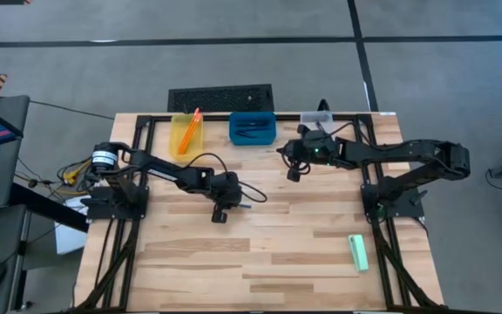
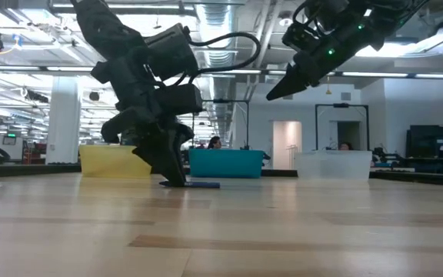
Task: Sort crayons/erasers/pens/pencils in bins
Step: Put the blue crayon into the transparent white bin
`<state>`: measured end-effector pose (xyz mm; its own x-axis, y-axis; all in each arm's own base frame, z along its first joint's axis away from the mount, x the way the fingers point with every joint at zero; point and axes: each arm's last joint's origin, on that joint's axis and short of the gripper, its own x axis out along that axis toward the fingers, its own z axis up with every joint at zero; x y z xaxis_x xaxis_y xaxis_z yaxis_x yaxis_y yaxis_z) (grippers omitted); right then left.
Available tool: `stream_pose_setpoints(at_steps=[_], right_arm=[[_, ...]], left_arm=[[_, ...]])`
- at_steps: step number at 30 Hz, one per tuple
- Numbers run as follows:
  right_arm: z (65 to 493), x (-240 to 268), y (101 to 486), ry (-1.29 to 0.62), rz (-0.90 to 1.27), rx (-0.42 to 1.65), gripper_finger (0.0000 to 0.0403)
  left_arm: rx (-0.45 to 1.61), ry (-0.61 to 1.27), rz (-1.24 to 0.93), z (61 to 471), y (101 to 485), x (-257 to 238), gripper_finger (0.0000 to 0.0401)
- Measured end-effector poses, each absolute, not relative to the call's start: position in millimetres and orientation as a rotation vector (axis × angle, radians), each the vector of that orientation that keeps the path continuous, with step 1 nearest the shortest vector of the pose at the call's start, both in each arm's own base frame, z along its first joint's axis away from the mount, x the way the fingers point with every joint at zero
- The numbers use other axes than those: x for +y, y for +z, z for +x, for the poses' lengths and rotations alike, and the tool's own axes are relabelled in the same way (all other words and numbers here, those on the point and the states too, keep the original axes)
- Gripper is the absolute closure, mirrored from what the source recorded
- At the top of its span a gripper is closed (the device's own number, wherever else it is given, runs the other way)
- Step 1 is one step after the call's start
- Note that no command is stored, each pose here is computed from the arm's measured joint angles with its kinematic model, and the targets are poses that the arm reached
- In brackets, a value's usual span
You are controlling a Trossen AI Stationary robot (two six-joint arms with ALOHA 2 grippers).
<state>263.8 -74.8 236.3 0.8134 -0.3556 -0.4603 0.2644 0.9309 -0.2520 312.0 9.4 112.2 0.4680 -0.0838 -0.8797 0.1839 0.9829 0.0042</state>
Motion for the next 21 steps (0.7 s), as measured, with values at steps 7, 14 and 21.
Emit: stream_pose_setpoints(at_steps=[7, 14, 21], right_arm=[[262.8, -74.3, 234.2, -0.329, -0.177, 0.549, 0.0401], [259.6, -73.4, 228.9, -0.319, -0.172, 0.614, 0.0401], [258.3, -72.9, 224.4, -0.314, -0.155, 0.6, 0.0401]], left_arm=[[1.067, -0.171, 0.125, 307.0, 121.2, 9.5, 0.0387], [1.119, -0.127, 0.075, 291.4, 139.1, 16.7, 0.0392], [1.083, -0.154, -0.025, 266.9, 135.6, 14.6, 0.0392]])
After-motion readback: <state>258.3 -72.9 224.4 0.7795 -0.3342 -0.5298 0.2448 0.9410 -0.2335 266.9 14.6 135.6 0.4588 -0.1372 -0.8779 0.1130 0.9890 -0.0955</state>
